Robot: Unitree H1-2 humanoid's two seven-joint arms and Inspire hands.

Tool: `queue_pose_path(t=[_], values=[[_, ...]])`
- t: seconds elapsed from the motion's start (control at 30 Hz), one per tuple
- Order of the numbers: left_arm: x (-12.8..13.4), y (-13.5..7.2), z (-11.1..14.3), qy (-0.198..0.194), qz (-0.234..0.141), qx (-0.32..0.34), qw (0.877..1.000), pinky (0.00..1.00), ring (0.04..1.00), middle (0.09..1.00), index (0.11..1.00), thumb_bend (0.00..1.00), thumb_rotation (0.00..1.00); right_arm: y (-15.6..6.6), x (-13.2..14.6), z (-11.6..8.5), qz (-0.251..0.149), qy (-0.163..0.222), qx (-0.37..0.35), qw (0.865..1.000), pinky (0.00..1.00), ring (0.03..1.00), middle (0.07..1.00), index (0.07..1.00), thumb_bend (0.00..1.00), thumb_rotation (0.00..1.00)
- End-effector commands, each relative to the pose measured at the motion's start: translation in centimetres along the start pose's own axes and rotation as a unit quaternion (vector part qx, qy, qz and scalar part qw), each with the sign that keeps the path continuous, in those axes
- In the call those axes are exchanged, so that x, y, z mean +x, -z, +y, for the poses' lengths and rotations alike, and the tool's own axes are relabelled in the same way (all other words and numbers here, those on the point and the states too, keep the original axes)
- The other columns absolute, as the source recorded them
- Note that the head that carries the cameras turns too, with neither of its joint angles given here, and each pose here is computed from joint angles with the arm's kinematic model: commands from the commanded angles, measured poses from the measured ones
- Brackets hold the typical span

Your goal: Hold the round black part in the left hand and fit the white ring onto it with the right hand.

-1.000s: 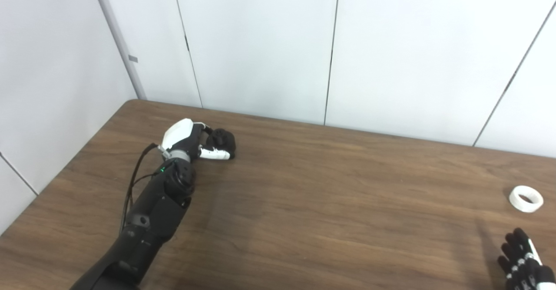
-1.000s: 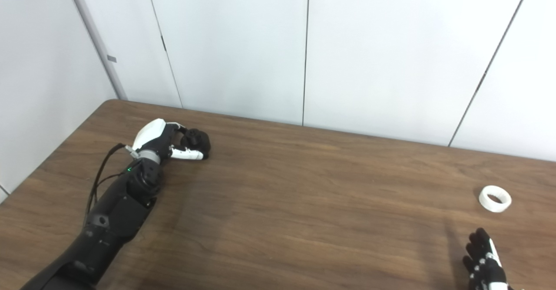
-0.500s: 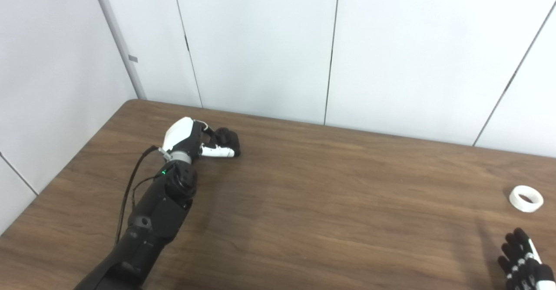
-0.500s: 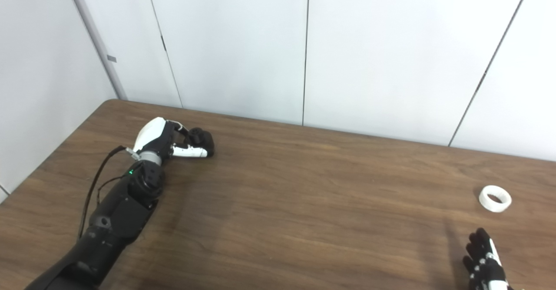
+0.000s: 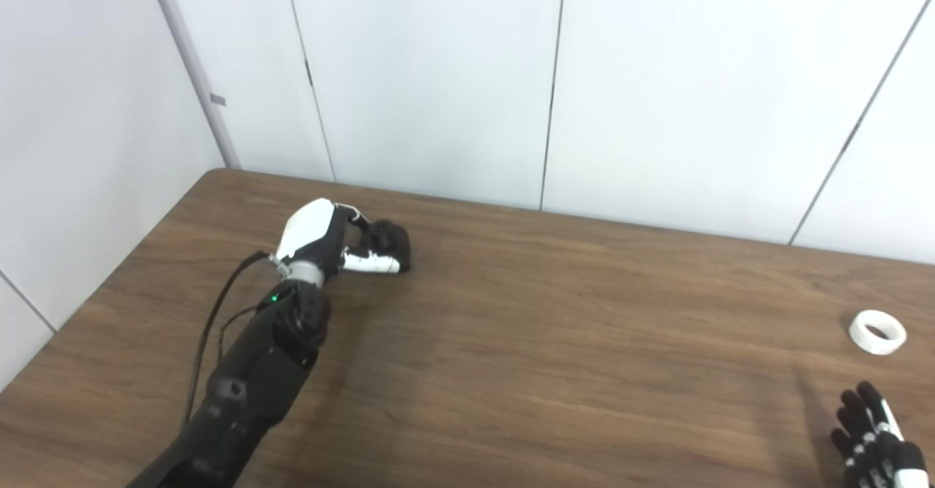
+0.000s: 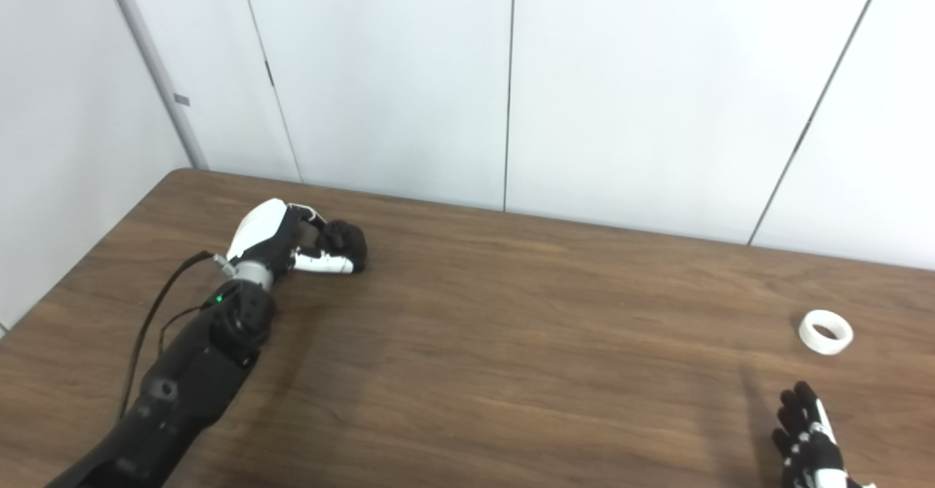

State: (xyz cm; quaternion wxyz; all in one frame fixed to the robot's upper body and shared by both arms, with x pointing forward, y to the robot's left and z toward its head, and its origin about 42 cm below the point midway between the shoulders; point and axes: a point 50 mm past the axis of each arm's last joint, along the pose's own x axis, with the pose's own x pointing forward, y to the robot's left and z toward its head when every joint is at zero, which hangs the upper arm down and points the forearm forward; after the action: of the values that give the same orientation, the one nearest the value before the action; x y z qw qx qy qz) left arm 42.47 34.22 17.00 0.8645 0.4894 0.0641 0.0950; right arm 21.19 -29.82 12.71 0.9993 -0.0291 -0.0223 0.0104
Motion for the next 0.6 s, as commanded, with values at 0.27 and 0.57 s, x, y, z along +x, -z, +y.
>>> queue_pose_path(t=[0.27,0.57], values=[[-4.2,-3.7,2.4,-0.052,-0.112,0.023,0.992,1.0,0.919,0.803,0.484,0.52,0.05,-0.2,-0.5,0.9,-0.002,-0.001,0.009,1.0,1.0,0.981,0.96,0.963,0.58,1.0],[-10.1,-6.3,1.4,-0.011,-0.178,0.005,0.984,1.0,0.934,0.808,0.484,0.52,0.05,-0.4,-0.3,1.6,-0.01,-0.002,-0.006,1.0,1.0,0.964,0.939,0.956,0.59,1.0]])
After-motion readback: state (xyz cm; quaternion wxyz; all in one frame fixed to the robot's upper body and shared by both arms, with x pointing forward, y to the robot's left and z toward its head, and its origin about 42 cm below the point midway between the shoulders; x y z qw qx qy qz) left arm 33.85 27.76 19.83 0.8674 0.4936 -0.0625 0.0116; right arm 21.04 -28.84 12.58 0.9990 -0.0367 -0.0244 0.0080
